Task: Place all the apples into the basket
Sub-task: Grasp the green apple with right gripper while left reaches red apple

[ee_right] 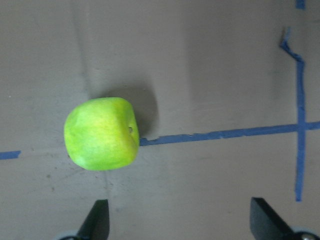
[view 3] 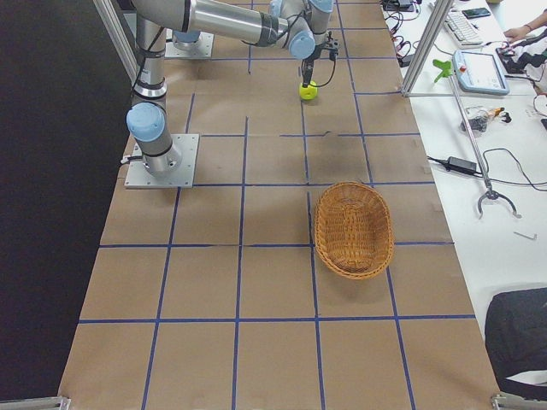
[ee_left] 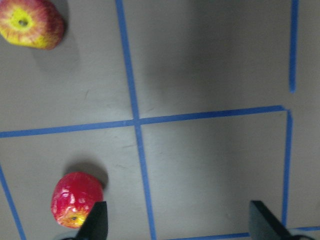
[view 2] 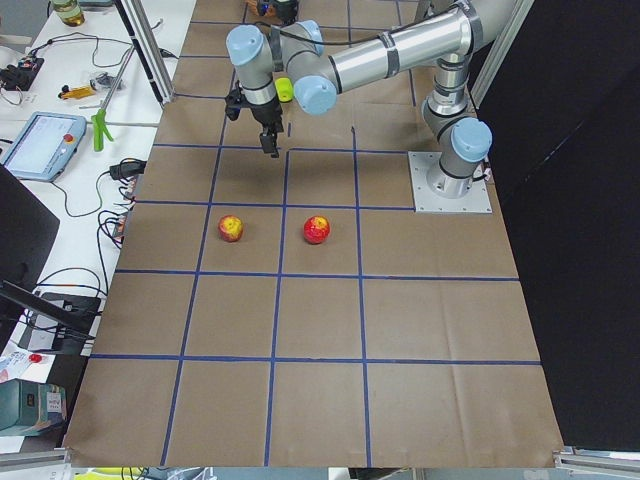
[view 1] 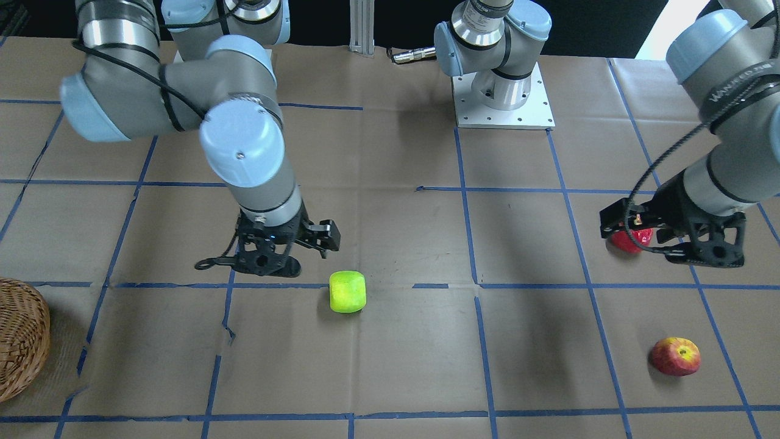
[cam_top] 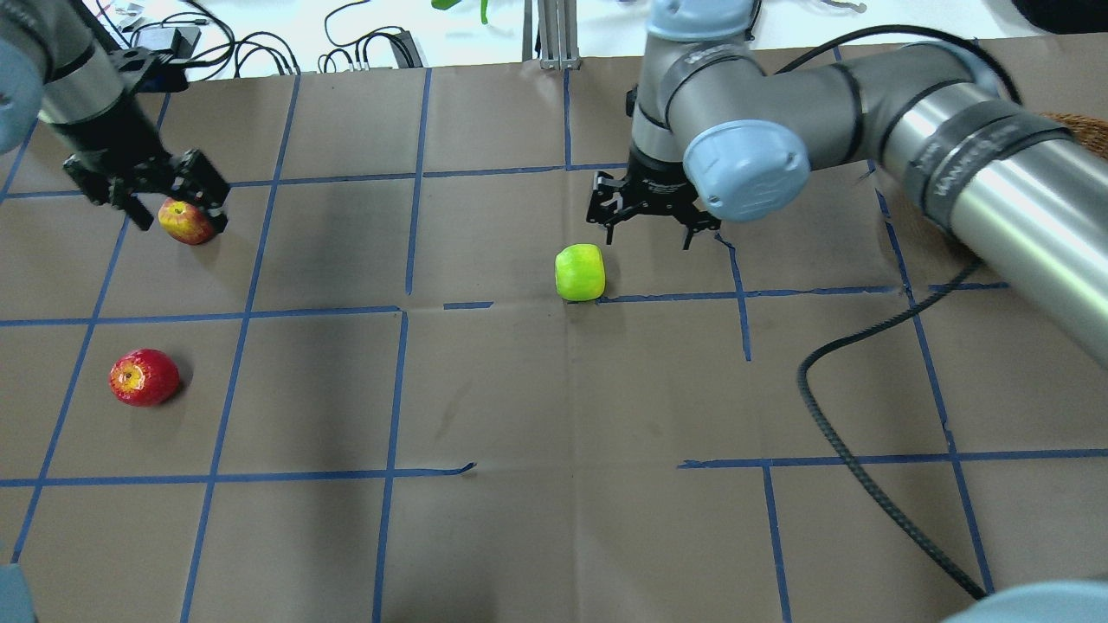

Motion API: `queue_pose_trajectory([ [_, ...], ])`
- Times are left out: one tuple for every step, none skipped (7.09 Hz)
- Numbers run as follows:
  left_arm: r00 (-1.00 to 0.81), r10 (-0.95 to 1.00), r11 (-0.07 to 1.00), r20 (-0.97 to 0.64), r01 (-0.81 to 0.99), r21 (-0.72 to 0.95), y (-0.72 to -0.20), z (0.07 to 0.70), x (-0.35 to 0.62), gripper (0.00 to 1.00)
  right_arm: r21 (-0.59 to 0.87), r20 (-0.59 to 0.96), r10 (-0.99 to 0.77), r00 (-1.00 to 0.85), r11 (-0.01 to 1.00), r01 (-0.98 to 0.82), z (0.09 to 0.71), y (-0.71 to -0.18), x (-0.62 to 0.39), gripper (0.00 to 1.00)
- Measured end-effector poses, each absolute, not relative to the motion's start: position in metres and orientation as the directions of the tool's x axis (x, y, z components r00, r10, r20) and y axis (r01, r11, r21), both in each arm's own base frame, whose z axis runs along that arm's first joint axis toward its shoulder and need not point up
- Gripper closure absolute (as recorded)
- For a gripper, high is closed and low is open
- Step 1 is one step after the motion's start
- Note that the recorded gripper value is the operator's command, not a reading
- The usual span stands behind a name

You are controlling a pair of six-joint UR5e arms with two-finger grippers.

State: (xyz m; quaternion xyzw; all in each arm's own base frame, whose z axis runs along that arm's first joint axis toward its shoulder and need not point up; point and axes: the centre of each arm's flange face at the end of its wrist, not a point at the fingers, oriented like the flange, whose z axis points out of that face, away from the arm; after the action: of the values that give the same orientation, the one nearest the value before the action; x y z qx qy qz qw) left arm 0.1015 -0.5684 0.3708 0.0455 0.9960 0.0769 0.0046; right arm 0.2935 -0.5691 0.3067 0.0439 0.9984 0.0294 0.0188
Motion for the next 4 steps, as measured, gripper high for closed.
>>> queue_pose_trajectory([
  [-0.994,0.109,0.981,-0.019,0.105,0.161,-0.546,0.341,0.155,0.01,0.058,-0.030,0.067,-0.997,0.996,0.066,0.287,-0.574,0.328,0.00],
  [-0.991,0.132,0.980,-0.030,0.125,0.155,-0.526,0.309,0.188,0.01,0.053,-0.025,0.043,-0.999,0.998,0.041,0.268,-0.576,0.352,0.00],
  [-0.989,0.139,0.981,-0.041,0.131,0.145,-0.505,0.279,0.205,0.01,0.038,-0.025,0.018,-1.000,0.999,0.017,0.250,-0.579,0.365,0.03],
  [-0.989,0.137,0.983,-0.052,0.129,0.134,-0.490,0.256,0.209,0.01,0.020,-0.008,-0.016,-1.000,1.000,-0.016,0.233,-0.584,0.368,0.03],
])
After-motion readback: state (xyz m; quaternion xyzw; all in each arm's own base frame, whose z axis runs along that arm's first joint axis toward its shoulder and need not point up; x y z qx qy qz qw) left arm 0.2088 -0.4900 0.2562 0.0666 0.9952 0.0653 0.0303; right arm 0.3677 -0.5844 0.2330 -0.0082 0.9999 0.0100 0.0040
